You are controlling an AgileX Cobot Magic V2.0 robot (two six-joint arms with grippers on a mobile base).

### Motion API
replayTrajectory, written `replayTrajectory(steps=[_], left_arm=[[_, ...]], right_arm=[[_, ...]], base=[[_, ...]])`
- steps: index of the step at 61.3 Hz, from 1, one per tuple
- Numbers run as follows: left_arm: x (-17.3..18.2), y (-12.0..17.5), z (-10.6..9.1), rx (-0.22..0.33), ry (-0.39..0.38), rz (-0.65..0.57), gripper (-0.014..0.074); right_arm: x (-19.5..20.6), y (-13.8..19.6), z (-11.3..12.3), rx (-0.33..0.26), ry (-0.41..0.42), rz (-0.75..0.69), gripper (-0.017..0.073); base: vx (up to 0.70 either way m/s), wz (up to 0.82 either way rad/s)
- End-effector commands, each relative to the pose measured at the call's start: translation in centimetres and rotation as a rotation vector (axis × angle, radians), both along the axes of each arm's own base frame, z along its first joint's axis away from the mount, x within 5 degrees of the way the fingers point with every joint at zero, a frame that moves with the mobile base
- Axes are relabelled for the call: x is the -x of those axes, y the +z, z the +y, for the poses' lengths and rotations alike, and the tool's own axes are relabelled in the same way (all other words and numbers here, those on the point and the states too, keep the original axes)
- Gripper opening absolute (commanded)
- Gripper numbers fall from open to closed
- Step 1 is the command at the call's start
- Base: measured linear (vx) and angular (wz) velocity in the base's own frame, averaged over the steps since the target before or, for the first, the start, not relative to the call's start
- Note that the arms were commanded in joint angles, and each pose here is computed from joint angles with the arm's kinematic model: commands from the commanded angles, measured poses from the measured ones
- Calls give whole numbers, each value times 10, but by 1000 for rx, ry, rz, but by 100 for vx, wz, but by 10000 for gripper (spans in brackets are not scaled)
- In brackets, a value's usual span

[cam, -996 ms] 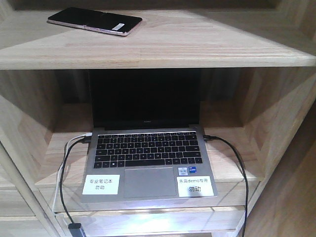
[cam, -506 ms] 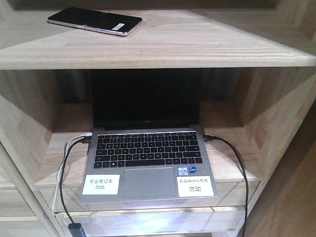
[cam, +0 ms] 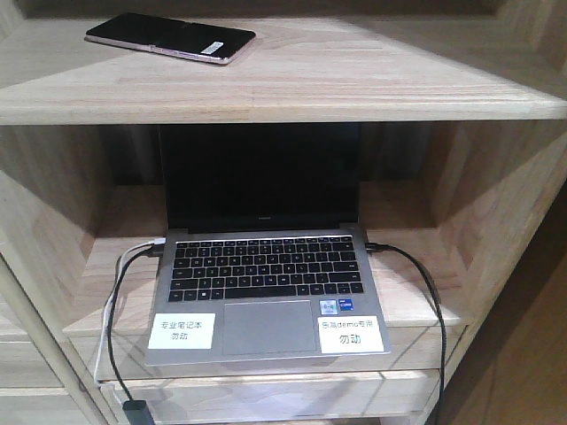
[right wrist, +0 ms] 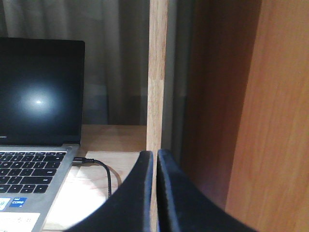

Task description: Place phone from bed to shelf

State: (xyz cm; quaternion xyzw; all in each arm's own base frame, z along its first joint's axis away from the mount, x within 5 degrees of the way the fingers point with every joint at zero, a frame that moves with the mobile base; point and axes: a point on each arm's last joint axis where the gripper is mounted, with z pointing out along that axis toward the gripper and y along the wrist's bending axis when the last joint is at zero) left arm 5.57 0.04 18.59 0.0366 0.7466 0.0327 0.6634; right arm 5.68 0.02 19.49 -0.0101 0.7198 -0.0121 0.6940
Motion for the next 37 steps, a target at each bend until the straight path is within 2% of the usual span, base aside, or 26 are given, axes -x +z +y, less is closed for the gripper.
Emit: replayTrajectory(steps=[1,37], left_arm=[[1,16,-1,9,-6,-104,1],[1,16,-1,9,-6,-104,1]], right_arm=[[1,5,-1,16,-18,-84,-3],[1,5,-1,16,-18,-84,-3]], base=[[0,0],[0,0]])
